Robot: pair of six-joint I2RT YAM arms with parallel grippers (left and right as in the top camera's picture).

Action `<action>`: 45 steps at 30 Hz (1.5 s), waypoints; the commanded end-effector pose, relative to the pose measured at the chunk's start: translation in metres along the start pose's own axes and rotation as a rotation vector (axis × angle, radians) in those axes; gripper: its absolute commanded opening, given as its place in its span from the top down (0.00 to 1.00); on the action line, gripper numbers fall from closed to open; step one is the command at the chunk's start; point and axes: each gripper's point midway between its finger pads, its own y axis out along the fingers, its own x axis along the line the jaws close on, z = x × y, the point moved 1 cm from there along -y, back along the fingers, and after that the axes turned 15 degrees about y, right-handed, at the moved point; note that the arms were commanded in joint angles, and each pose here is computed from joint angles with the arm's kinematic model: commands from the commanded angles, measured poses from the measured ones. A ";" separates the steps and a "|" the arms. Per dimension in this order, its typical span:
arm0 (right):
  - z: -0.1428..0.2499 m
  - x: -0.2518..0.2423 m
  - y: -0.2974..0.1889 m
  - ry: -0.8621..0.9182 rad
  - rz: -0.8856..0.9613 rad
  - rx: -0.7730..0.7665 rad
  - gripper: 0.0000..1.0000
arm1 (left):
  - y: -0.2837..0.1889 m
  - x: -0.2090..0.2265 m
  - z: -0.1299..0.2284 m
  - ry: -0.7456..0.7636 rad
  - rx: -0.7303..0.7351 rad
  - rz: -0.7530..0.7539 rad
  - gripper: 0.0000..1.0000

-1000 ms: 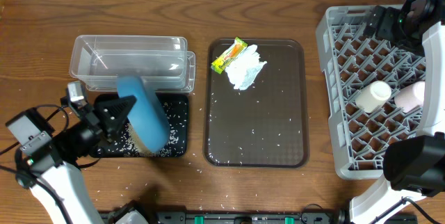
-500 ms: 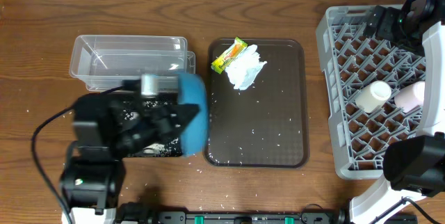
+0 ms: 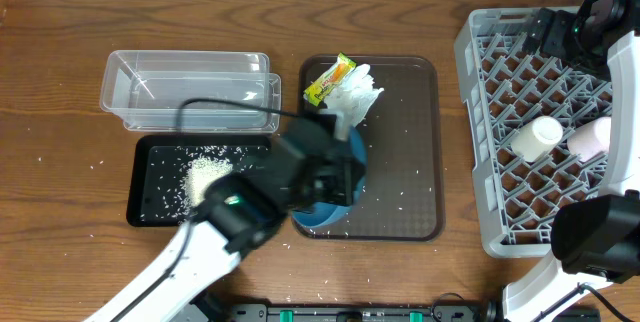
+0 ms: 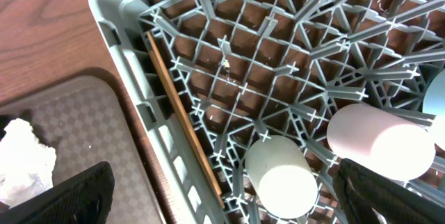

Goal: Sort waste into correct bins and load items into the dishwasher rack
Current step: 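Carry the empty blue bowl right and set it on the brown tray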

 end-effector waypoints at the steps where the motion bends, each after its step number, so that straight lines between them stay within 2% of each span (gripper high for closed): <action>1: -0.001 -0.002 0.002 0.012 0.011 -0.002 0.01 | 0.020 0.005 -0.005 0.137 -0.014 -0.134 0.94; 6: -0.001 -0.002 0.002 0.012 0.011 -0.002 0.01 | 0.056 -0.009 0.017 0.258 0.061 -0.141 0.94; 12: -0.001 -0.002 0.002 0.012 0.011 -0.002 0.01 | 0.089 -0.022 0.031 0.372 0.071 -0.162 0.94; 16: -0.001 -0.002 0.002 0.012 0.011 -0.002 0.01 | 0.105 -0.015 0.037 0.410 0.074 -0.238 0.94; 22: -0.001 -0.002 0.002 0.012 0.011 -0.002 0.01 | 0.120 -0.003 0.054 0.417 0.140 -0.271 0.93; 26: -0.001 -0.002 0.002 0.012 0.011 -0.002 0.01 | 0.122 -0.005 0.062 0.414 0.174 -0.244 0.85; 27: -0.001 -0.002 0.002 0.012 0.011 -0.002 0.01 | 0.122 -0.009 0.064 0.410 0.184 -0.217 0.79; 29: -0.001 -0.002 0.002 0.012 0.011 -0.002 0.01 | 0.123 -0.015 0.068 0.405 0.201 -0.175 0.72; 32: -0.001 -0.002 0.002 0.012 0.011 -0.002 0.01 | 0.123 -0.020 0.071 0.396 0.215 -0.144 0.71; 37: -0.001 -0.002 0.002 0.012 0.011 -0.002 0.01 | 0.114 -0.017 0.056 0.398 0.166 -0.182 0.71; 42: -0.001 -0.002 0.002 0.012 0.011 -0.002 0.01 | 0.083 0.006 0.003 0.362 0.050 -0.324 0.66; 45: -0.001 -0.002 0.002 0.012 0.011 -0.002 0.01 | 0.062 0.023 -0.030 0.274 0.049 -0.332 0.66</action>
